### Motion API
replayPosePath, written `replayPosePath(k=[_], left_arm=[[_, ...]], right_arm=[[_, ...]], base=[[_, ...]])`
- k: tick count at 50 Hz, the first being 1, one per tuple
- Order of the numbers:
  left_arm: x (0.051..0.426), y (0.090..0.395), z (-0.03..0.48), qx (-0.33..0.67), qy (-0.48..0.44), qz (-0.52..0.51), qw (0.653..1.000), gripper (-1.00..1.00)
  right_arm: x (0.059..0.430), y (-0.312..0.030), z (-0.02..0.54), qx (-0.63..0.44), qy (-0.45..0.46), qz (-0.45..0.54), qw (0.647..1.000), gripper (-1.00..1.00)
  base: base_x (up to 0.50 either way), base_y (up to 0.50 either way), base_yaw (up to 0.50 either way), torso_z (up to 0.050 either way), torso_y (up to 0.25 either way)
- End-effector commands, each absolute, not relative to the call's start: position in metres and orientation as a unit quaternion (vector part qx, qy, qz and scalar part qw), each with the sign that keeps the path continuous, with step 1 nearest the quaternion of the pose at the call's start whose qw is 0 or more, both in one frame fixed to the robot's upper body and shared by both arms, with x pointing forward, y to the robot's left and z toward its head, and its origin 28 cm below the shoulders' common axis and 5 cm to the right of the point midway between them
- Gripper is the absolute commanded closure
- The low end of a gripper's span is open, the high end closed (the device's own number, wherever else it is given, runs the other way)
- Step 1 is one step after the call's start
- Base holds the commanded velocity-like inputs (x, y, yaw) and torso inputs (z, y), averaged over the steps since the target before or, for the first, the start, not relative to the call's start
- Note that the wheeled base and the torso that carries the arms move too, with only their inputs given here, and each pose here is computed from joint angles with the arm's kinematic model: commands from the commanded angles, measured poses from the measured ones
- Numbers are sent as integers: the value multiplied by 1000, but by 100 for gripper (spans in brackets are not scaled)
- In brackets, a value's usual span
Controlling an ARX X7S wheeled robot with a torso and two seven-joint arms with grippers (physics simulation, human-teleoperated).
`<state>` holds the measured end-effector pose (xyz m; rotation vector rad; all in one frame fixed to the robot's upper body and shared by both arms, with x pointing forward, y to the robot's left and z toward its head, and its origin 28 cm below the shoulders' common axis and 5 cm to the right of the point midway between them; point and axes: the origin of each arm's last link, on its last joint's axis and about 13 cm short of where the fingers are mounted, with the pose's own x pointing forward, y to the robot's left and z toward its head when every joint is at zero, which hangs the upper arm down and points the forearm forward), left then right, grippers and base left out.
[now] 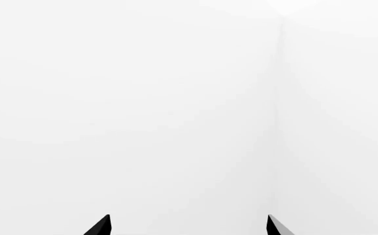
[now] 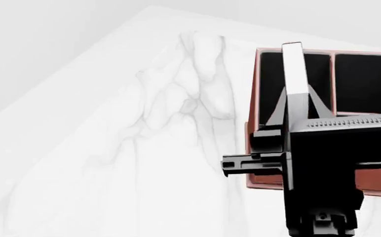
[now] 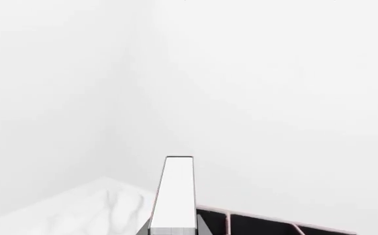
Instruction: Pick up the book and place it in the left compartment of the caddy.
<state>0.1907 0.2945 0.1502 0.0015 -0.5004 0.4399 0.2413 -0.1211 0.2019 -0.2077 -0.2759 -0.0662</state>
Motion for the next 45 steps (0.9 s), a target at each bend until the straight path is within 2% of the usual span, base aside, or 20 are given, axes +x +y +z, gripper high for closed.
replayPosePath(k=[1, 14, 36, 45], left_arm=[[196, 299, 147, -2, -226, 224, 948, -100], [195, 298, 146, -3, -226, 224, 948, -100], [193, 300, 147, -5, -227, 227, 947, -100], [191, 299, 148, -3, -236, 215, 948, -100]], right_arm=[[276, -125, 223, -117, -170, -32, 978, 100], [293, -131, 223, -108, -169, -44, 979, 100], [339, -136, 175, -65, -109, -26, 992, 100], [345, -138, 175, -55, -110, -32, 992, 100]], base=[[0, 0, 0, 0, 10], [0, 0, 0, 0, 1], [0, 0, 0, 0, 1], [0, 0, 0, 0, 2]])
